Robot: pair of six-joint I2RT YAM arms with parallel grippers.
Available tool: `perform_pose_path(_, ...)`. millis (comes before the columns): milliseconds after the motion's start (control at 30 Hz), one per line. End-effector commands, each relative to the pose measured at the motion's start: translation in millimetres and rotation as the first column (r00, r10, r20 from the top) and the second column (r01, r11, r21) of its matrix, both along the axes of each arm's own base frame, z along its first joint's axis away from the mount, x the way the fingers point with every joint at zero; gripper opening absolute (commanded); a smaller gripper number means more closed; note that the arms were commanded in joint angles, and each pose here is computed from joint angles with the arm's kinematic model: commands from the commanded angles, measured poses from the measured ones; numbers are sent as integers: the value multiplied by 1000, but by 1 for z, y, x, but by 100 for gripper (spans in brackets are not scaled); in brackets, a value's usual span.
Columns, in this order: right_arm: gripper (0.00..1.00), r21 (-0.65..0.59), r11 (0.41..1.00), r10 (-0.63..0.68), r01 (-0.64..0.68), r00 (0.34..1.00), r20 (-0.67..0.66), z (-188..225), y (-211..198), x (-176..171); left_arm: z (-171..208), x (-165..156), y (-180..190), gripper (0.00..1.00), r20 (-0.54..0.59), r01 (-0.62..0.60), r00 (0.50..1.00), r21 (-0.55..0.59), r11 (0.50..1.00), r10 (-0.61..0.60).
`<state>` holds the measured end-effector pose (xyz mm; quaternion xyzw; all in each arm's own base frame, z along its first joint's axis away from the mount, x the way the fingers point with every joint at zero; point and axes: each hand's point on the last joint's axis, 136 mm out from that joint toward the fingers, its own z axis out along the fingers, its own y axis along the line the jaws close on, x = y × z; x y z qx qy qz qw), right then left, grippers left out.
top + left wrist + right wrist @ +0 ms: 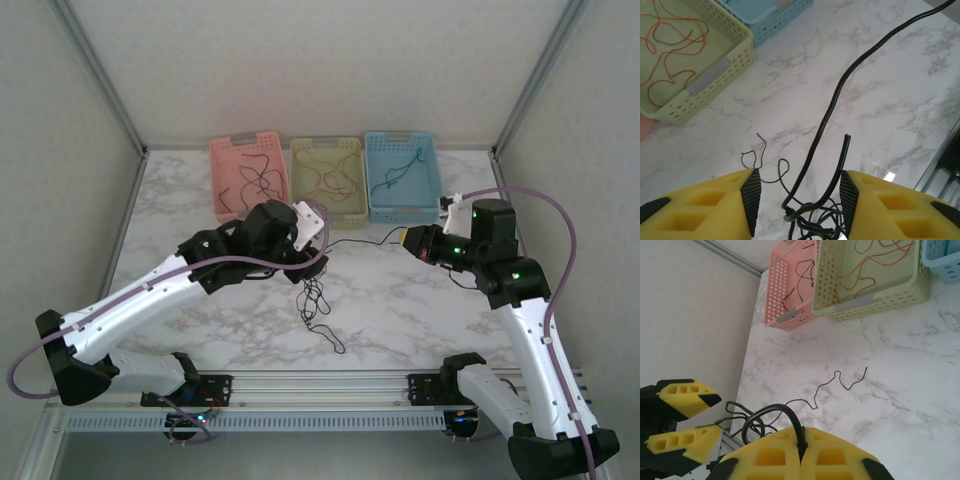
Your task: Untangle the cables
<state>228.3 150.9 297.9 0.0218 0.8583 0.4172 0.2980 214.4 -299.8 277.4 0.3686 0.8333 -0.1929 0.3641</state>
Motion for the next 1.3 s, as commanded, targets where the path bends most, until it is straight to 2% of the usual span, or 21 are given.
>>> perform_pose_path(0,0,14,1000,11,-11,1000,5,10,2,-4,-5,1,5,48,25,5,1000,76,997,-7)
perform_pose_path(167,0,12,1000,16,-16,1000,9,10,3,-4,-13,1,3,50,21,5,1000,106,994,-7)
perform_pose_path(367,0,-2,1000,11,-11,1000,4,7,1,-3,-12,1,2,40,25,1,1000,97,995,-4)
perform_pose_path(533,0,-2,1000,13,-13,1000,7,7,2,-3,-15,0,1,26,16,5,1000,91,996,-6)
perform_pose_path(667,0,-6,1000,14,-14,1000,5,6,2,-2,-15,1,4,7,27,-8,1000,91,996,6)
perform_pose_path(767,0,-7,1000,13,-13,1000,1,4,1,-1,-15,1,7,0,34,-16,999,89,996,13)
perform_pose_path(933,0,-29,1000,-8,9,1000,11,2,-3,0,-11,2,15,0,54,-51,997,75,996,47)
perform_pose_path(1033,0,-87,995,-52,53,998,18,-5,-12,4,-5,10,33,0,97,-152,985,73,986,145)
perform_pose_path(1133,0,-216,964,-152,154,988,24,-23,-36,12,5,19,62,0,157,-293,947,63,954,280)
perform_pose_path(1267,0,-366,879,-318,306,948,30,-51,-77,22,26,23,118,0,224,-488,850,-3,873,476)
